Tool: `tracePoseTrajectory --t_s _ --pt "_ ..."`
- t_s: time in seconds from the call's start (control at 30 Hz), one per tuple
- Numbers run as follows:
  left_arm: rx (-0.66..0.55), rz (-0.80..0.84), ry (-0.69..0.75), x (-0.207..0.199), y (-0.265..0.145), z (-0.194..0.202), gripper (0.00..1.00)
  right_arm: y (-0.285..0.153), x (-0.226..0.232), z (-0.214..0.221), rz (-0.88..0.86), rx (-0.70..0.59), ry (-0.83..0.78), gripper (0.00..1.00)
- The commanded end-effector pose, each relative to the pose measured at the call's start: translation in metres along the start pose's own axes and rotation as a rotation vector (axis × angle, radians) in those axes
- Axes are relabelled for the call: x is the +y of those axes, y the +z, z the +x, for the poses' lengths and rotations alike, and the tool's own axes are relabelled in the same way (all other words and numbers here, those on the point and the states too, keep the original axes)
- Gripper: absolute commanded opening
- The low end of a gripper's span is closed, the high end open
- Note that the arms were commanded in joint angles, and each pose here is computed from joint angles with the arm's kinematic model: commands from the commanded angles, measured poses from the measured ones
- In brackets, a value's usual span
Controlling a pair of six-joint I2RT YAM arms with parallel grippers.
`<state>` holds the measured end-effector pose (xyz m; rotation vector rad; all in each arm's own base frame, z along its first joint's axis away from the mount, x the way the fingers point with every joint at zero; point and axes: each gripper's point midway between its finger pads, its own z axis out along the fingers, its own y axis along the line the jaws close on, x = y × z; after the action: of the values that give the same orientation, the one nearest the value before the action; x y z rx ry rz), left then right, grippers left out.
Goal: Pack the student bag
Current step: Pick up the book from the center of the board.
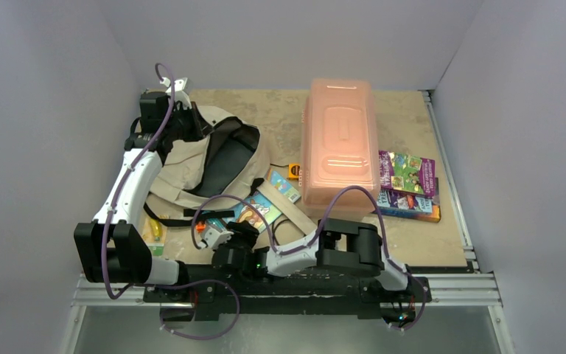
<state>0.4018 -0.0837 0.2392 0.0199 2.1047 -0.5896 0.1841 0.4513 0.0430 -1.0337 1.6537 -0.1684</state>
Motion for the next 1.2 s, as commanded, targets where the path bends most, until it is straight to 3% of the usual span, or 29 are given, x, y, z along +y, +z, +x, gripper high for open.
tracePoseTrajectory --t_s 0.0,0.07,0.2,0.23,0.4,0.5,0.73,0.9,1.17 --pt "-0.074 0.036 0.025 -0.011 -0.007 -0.028 0.0 0.008 -0.019 0.011 0.078 0.039 -0.04 0.51" --pt "-0.075 0.035 0.026 -0.011 -0.008 -0.029 0.0 0.007 -0.023 0.008 0.086 0.039 -0.036 0.41" --pt "-0.076 0.036 0.028 -0.012 -0.008 -0.029 0.0 -0.005 -0.036 -0.009 0.066 0.023 0.008 0.02" --pt "-0.075 0.036 0.027 -0.012 -0.008 -0.029 0.0 -0.01 -0.04 -0.015 0.052 0.016 0.026 0.0" --pt "-0.075 0.034 0.028 -0.011 -0.007 -0.029 0.0 -0.045 -0.058 -0.048 -0.12 -0.055 0.127 0.0" --pt "-0.087 0.015 0.015 -0.002 -0.011 -0.033 0.0 -0.072 -0.051 -0.063 -0.324 -0.121 0.131 0.0" --pt "-0.107 -0.003 0.022 0.003 -0.017 -0.037 0.0 -0.113 -0.066 -0.091 -0.514 -0.227 0.223 0.0" --pt "-0.105 0.014 0.021 -0.001 -0.017 -0.037 0.0 -0.13 -0.11 -0.126 -0.517 -0.299 0.415 0.0" --pt "-0.131 0.05 0.043 -0.012 -0.028 -0.044 0.0 -0.151 -0.235 -0.172 -0.331 -0.419 0.626 0.0"
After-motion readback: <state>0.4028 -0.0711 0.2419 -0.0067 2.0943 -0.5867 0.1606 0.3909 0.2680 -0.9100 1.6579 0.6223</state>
